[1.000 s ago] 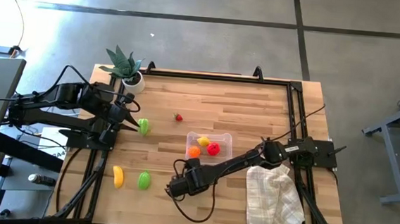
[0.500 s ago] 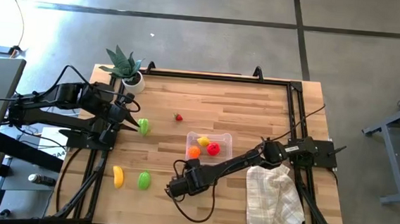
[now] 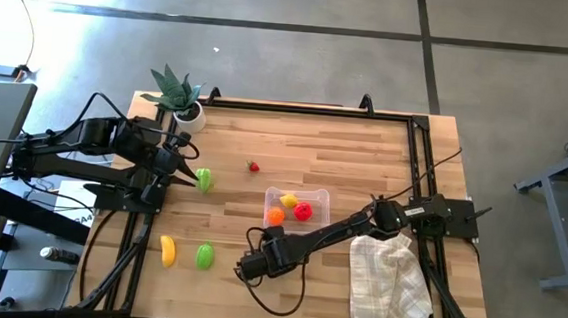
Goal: Pick and placing Produce into tupperware
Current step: Put the green watermelon into the transparent bin
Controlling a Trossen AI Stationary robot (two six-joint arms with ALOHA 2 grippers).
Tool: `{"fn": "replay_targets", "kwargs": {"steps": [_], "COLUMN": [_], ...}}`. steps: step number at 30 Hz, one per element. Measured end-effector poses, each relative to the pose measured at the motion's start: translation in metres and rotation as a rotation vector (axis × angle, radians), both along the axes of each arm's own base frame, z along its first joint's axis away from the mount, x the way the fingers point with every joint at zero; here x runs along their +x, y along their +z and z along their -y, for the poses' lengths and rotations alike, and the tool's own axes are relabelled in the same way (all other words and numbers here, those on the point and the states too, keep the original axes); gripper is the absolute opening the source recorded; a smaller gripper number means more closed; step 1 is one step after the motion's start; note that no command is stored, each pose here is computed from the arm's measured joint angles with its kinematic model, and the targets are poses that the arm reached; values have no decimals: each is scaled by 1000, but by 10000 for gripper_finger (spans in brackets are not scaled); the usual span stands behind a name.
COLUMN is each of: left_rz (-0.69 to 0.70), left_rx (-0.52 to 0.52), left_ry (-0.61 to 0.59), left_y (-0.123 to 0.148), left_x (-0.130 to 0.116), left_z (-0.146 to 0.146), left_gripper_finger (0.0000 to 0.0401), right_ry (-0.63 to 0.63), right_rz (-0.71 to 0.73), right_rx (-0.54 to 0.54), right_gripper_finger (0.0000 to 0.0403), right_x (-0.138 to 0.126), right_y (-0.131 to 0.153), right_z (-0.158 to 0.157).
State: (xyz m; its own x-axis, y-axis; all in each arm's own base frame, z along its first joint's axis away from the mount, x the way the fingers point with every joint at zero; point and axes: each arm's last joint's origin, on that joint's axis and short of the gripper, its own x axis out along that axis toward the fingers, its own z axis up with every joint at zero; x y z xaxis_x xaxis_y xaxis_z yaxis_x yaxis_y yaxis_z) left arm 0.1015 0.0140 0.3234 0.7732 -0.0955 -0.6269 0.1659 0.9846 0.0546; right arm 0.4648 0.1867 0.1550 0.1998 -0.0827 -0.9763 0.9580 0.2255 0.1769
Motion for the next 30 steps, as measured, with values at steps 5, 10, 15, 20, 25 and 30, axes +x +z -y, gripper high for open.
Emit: {"fn": "replay_targets", "kwargs": {"steps": [5, 10, 15, 20, 25, 30], "left_rz": [0, 0, 0, 0, 0, 0], "left_rx": [0, 0, 0, 0, 0, 0], "left_ry": [0, 1, 0, 0, 0, 0], "left_y": [0, 0, 0, 0, 0, 0], "left_x": [0, 0, 0, 0, 0, 0], "left_z": [0, 0, 0, 0, 0, 0], "left_gripper_finger": [67, 67, 67, 67, 67, 67], "right_ry": [-1, 0, -1, 1, 2, 18], "right_rz": [2, 2, 2, 1, 2, 2], "right_rx": [0, 0, 0, -1, -4, -10], "right_gripper_finger": [295, 294, 293, 293, 293, 293], "right_x": [0, 0, 0, 0, 0, 0], "right_y": [0, 0, 0, 0, 0, 0], "right_z": [0, 0, 0, 0, 0, 0]}}
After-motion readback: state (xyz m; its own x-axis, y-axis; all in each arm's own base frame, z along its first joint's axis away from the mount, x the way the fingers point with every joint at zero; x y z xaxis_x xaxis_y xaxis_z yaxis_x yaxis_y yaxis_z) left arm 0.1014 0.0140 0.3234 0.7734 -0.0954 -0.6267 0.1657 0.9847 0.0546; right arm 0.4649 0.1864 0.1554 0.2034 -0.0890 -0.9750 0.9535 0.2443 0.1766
